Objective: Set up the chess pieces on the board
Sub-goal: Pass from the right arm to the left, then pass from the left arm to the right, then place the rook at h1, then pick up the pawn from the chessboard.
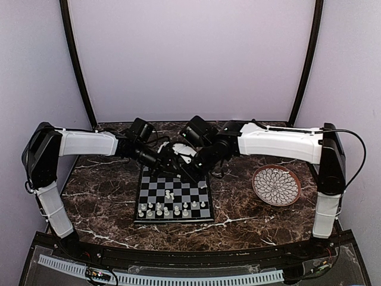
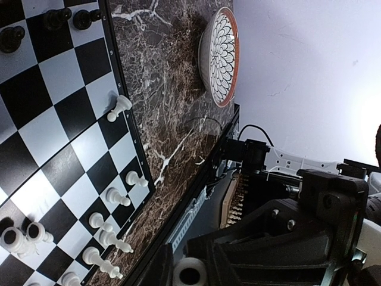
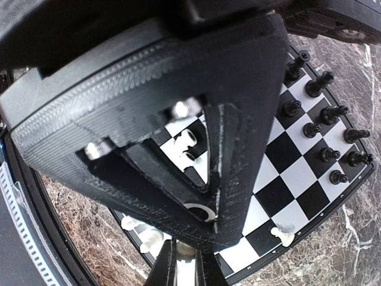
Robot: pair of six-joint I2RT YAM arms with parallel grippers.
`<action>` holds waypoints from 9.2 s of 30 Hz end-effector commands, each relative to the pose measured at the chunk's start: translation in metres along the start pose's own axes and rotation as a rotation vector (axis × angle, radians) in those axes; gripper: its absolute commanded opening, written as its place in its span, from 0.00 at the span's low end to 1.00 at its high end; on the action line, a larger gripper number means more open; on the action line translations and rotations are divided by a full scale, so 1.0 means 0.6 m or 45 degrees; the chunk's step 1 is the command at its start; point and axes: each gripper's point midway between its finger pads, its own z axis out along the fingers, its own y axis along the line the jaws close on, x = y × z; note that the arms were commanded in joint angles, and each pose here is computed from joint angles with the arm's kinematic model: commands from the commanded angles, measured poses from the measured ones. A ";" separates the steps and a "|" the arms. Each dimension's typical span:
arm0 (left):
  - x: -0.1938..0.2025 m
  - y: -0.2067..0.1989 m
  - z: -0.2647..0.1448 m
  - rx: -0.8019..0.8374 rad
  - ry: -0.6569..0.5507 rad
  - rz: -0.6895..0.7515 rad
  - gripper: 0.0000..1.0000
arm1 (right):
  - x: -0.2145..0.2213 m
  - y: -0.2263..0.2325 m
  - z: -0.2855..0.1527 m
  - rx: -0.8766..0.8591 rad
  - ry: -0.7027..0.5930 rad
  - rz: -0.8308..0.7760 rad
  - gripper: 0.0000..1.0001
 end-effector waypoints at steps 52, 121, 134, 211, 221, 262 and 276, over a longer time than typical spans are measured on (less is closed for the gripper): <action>-0.080 -0.138 -0.110 0.310 -0.372 0.089 0.10 | -0.106 -0.063 -0.098 -0.708 -0.583 0.707 0.36; -0.046 0.005 -0.202 -0.313 -0.424 0.179 0.36 | 0.190 0.014 -0.006 0.169 0.820 0.270 0.02; -0.038 0.014 -0.203 -0.327 -0.419 0.171 0.36 | 0.211 0.017 0.029 0.138 0.904 0.280 0.05; 0.014 -0.139 -0.211 -0.281 -0.537 0.690 0.41 | 0.096 -0.169 0.044 0.203 0.325 -0.092 0.38; 0.024 -0.150 -0.212 -0.231 -0.542 0.700 0.41 | 0.094 -0.162 0.090 0.130 0.357 -0.068 0.40; 0.036 -0.143 -0.204 -0.167 -0.546 0.692 0.42 | 0.174 -0.122 0.099 0.070 0.493 -0.035 0.32; 0.008 -0.096 -0.203 -0.300 -0.596 0.526 0.42 | 0.143 -0.127 0.075 0.169 0.412 -0.073 0.05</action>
